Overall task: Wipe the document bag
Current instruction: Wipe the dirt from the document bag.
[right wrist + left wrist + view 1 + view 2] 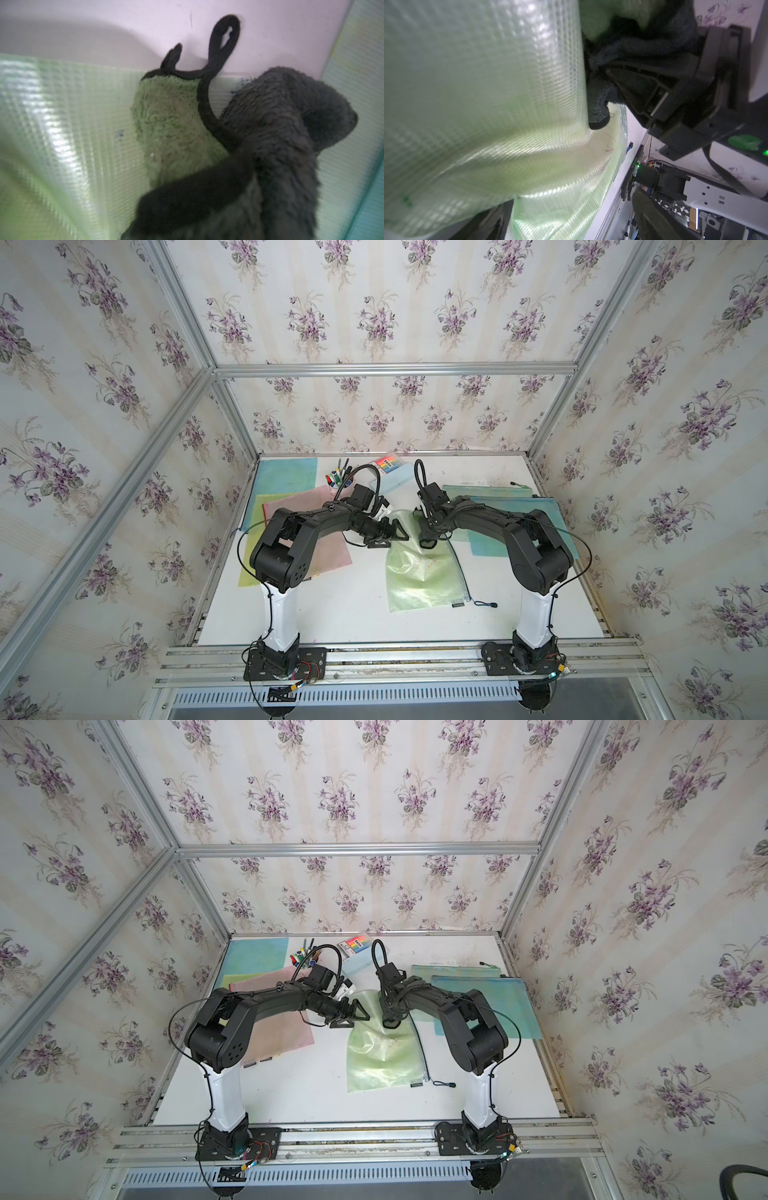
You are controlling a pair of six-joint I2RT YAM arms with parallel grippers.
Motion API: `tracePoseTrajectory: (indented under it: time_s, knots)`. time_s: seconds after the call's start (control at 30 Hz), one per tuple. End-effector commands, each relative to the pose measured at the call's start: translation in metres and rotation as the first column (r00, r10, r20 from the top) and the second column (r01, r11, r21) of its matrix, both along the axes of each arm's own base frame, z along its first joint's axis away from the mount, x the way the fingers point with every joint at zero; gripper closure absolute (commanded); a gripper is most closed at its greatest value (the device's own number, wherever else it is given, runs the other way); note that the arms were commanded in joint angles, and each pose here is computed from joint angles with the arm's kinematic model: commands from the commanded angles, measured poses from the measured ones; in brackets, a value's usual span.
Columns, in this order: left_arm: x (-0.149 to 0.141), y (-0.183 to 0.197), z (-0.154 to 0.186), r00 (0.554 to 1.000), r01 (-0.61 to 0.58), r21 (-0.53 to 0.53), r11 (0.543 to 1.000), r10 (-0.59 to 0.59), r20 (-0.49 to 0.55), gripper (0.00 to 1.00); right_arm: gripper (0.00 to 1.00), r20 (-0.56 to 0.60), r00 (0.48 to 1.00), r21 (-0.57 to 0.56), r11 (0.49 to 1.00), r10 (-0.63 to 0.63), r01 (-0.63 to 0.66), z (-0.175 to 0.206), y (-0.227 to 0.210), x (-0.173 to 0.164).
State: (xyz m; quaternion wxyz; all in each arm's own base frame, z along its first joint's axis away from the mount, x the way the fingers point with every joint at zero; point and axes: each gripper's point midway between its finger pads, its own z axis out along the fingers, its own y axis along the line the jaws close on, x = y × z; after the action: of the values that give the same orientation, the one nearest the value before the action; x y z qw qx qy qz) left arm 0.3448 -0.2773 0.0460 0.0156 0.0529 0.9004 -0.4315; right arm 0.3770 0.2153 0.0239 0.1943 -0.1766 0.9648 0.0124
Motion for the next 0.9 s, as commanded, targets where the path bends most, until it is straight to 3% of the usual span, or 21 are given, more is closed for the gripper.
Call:
tracePoseTrajectory:
  time_s: [0.0,0.5,0.63,0.87]
  knots:
    - [0.025,0.007,-0.008,0.996,-0.091,-0.009,0.996,0.091,0.005,0.09,0.74,-0.044,0.999,0.002,1.0,0.031,-0.031,-0.009,0.0,-0.016]
    - [0.071,0.054,-0.026,0.975,-0.219,0.067,0.973,0.216,0.052,0.07,0.75,-0.073,0.997,0.012,1.0,0.028,-0.028,-0.02,0.007,-0.029]
    - [0.068,0.043,-0.029,0.984,-0.176,0.021,0.984,0.176,0.007,0.07,0.75,-0.077,0.997,0.031,0.999,0.021,-0.018,-0.02,0.011,-0.028]
    - [0.036,0.011,-0.016,0.997,-0.078,-0.041,0.996,0.079,0.007,0.15,0.74,-0.089,0.996,0.038,0.999,-0.014,0.018,-0.024,0.015,-0.022]
